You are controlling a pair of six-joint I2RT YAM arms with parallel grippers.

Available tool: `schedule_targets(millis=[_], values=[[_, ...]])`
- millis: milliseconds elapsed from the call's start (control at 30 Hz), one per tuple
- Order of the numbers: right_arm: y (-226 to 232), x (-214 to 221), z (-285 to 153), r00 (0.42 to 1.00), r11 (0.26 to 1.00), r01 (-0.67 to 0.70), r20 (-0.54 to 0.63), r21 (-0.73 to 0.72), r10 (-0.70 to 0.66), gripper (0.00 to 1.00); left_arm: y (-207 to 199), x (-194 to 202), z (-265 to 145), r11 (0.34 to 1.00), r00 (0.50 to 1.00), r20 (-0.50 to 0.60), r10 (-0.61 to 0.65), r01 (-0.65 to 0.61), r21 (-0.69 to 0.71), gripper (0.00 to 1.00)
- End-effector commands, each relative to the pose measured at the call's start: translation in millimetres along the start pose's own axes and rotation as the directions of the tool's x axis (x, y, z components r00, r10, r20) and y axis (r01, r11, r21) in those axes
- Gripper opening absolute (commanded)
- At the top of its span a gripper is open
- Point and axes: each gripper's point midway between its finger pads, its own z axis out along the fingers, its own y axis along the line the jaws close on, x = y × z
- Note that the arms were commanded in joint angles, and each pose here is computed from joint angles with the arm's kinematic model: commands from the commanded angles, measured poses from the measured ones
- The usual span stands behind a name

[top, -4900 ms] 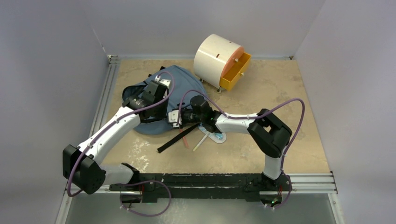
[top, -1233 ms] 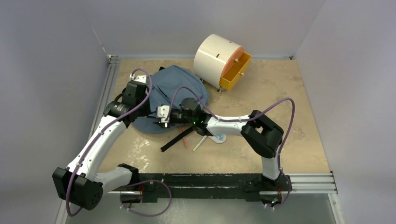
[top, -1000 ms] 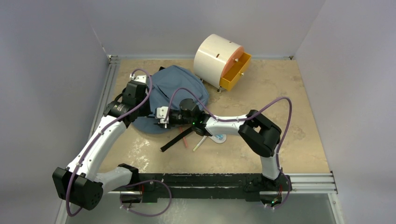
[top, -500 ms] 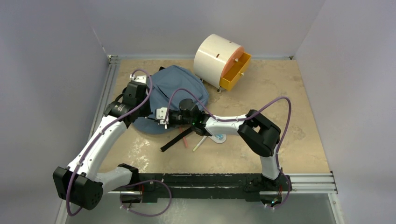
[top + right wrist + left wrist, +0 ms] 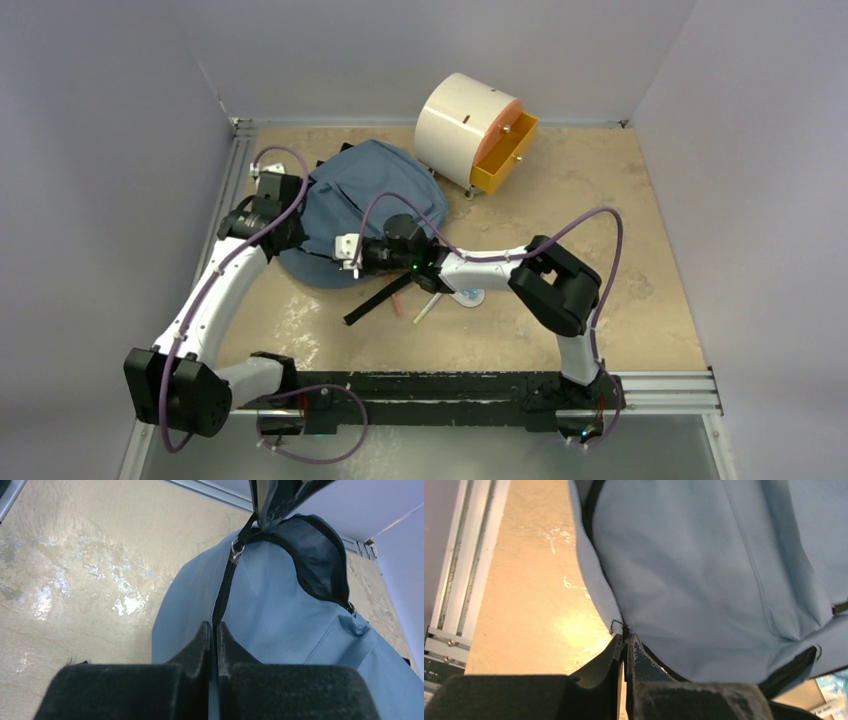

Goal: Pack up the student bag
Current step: Zip the student bag at the center of the board.

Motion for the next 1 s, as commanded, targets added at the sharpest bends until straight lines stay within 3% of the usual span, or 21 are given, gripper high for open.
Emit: schedule_targets(millis=[0,967], values=[[-9.8,-23.7,-8.3,0.997,0.999,0.034,0.061,0.039,-0.036,0.00,20.3,-36.8,3.1,0.995,0.992,0.103,-0.069,0.076,-0.066,0.00],[38.0,-12.5,-17.5,0.985,0.977,0.175,0.020,-0.119,-0.174,0.00,63.6,-166.8,81.5,0.964,0.949,0.280,-0.147,0.200,-0.174,0.00]])
